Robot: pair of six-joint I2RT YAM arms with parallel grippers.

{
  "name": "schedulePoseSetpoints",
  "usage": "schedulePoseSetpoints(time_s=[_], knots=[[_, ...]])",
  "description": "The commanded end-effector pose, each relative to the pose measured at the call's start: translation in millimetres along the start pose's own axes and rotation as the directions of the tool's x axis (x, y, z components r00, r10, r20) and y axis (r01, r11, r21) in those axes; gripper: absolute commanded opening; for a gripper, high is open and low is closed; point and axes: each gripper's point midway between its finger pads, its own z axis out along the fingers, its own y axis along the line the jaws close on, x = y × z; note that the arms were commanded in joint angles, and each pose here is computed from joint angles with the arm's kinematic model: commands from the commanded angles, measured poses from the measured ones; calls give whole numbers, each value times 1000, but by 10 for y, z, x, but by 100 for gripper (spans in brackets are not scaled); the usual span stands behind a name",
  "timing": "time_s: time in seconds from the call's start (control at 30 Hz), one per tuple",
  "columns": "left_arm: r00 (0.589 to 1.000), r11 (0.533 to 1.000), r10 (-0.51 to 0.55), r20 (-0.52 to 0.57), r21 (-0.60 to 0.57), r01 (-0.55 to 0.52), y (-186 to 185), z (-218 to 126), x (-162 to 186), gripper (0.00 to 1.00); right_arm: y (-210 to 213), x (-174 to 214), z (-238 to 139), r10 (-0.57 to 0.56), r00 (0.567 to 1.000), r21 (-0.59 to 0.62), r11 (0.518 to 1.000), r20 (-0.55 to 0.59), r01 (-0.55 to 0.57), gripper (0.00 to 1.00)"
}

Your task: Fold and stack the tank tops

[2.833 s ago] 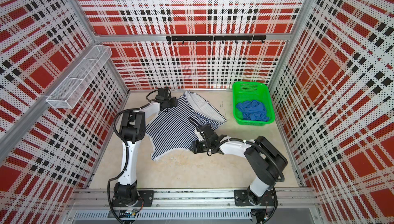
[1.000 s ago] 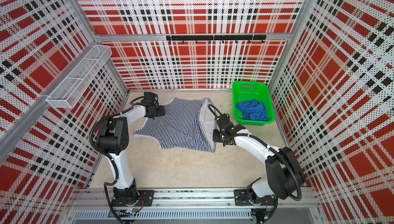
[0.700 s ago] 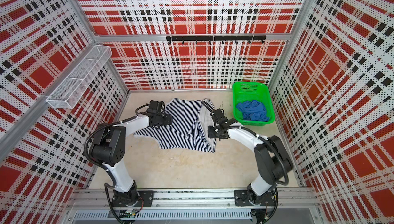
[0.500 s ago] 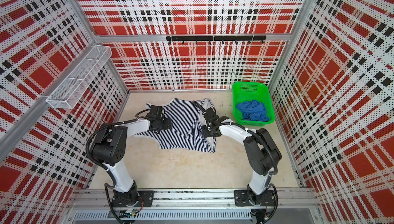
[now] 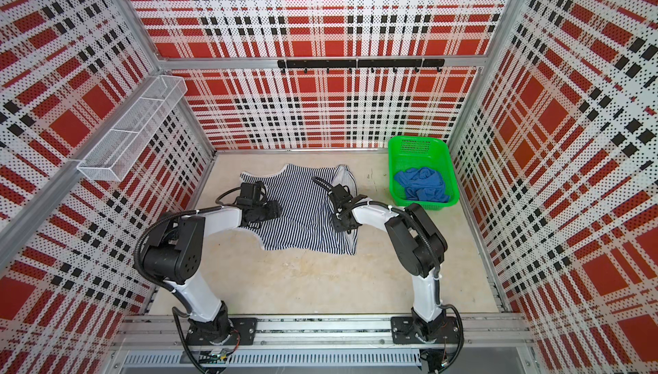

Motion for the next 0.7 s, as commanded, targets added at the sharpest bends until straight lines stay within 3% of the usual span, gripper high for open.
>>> schedulePoseSetpoints(time_s=[0.0, 0.5, 0.53, 0.67], knots=[[992, 996, -51, -119, -81, 41, 289, -1, 397, 65, -149, 1, -108, 41, 999, 58, 997, 33, -43, 0], [989, 994, -88, -117, -82, 79, 324, -63, 488, 63, -620, 270, -267, 226, 974, -27, 974, 27, -226, 0], [990, 994, -84, -114, -76, 76, 297, -74, 477, 63, -635, 227, -303, 227, 973, -31, 974, 39, -226, 1], [992, 997, -68, -104, -42, 64, 131, -128, 436, 63, -561, -263, -572, 196, 970, -69, 980, 143, -187, 24]])
